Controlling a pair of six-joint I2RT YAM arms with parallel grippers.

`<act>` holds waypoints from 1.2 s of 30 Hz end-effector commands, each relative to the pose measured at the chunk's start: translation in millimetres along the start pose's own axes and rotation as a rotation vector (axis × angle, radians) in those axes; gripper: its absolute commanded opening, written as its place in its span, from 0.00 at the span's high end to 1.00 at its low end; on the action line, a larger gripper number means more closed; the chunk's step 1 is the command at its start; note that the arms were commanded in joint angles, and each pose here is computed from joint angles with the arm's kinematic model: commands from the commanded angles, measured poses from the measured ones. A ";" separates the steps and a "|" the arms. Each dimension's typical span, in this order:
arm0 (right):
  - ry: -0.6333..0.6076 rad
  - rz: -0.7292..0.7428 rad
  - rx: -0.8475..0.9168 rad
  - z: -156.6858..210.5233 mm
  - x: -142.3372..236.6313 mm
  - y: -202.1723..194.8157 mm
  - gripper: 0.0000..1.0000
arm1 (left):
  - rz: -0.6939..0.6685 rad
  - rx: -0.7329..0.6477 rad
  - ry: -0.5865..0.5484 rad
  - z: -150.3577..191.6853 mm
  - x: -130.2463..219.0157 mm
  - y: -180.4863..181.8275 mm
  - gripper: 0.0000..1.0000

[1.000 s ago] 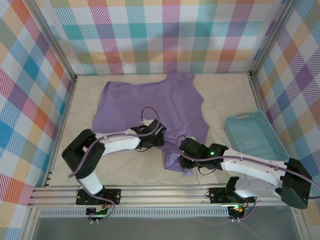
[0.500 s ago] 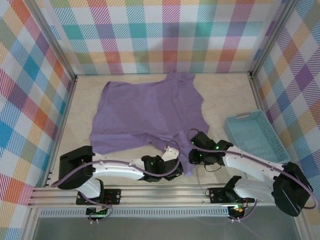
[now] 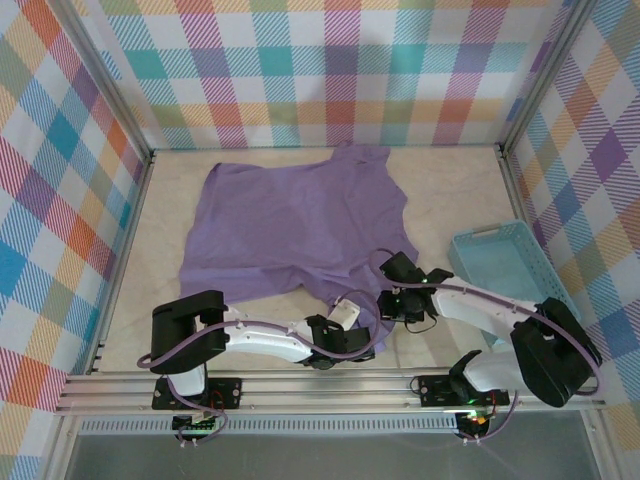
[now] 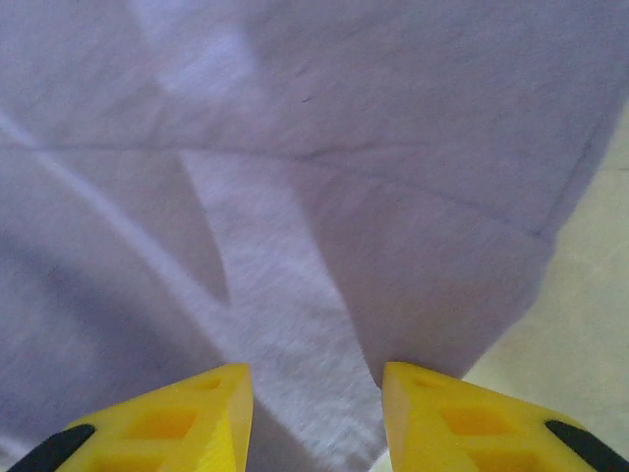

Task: Fold the inside-out t-shirt

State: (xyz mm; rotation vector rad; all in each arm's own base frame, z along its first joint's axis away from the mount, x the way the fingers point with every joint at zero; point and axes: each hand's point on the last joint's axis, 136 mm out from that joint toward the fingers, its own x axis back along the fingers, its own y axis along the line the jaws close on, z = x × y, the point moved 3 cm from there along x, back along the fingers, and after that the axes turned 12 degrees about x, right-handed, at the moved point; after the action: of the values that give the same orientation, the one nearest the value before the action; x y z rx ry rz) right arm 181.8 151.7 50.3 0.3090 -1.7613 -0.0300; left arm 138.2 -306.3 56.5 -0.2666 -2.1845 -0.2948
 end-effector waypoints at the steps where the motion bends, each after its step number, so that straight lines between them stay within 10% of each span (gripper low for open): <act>1: 0.017 0.006 -0.011 0.7 -7.5 -6.8 0.60 | -0.035 0.045 -0.029 -7.8 3.0 13.5 0.61; 13: 0.066 0.058 -0.090 -6.9 -19.8 -27.2 0.65 | -0.034 0.104 -0.037 1.1 3.5 30.6 0.93; 21: 0.074 0.102 -0.115 -23.5 -24.5 -37.3 0.67 | 0.076 0.164 0.001 23.3 9.0 38.5 0.96; 36: 0.039 0.147 0.060 15.3 38.5 -3.4 0.60 | 0.122 0.138 -0.060 6.2 32.9 32.2 0.58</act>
State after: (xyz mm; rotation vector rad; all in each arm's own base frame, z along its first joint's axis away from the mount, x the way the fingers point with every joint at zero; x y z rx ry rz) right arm 188.3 151.1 78.3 0.2898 -1.7972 0.0672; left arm 120.8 -266.5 68.4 -0.3199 -2.1862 -0.0588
